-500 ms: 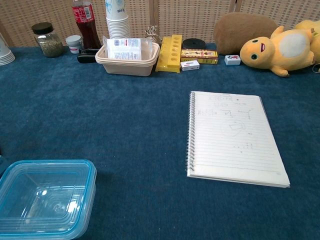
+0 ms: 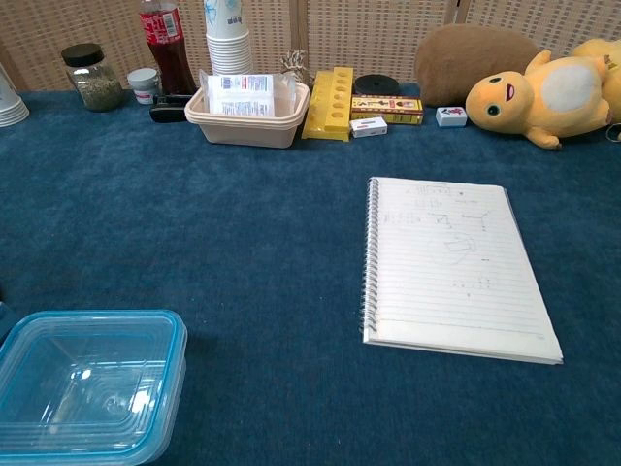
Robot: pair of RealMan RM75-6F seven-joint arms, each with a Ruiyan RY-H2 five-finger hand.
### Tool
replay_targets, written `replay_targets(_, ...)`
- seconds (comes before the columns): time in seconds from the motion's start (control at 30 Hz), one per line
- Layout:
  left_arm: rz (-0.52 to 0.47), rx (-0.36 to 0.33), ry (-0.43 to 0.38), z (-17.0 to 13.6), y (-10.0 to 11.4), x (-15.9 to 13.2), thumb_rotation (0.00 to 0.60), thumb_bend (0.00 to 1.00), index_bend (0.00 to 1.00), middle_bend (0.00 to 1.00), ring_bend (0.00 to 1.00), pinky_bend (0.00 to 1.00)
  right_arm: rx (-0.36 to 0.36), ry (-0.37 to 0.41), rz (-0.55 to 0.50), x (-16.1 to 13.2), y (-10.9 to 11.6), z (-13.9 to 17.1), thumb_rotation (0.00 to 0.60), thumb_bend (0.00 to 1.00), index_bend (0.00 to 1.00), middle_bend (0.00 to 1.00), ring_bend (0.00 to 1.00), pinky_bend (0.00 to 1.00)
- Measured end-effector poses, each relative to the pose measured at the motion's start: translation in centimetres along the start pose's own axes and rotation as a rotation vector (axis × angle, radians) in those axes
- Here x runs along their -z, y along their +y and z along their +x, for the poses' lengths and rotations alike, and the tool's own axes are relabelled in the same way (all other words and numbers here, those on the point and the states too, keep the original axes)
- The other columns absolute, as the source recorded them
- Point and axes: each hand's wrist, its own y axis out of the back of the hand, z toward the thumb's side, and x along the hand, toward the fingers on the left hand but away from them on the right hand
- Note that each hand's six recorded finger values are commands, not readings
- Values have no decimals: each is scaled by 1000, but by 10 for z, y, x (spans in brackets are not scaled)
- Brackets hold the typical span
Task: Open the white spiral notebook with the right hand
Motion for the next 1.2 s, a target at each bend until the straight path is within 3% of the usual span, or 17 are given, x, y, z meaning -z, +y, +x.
replay_targets(0.33,-19,-37,-17,1,17,0,600,200,101,71,38,38,-49,75,-32,-18,-14,0,600,182,223,256,147,170)
replay_targets(0.77,-25,-58,-63,15,32,-12,600,200,100,69,37,38,-156,224,-32,-71,-50,-2,600,155,174,221,139,170)
replay_targets(1.2,-32,-67,-83,30,39,-16,600,200,99,65,35,38,-232,310,-23,-123,-82,1,600,153,105,185,121,170)
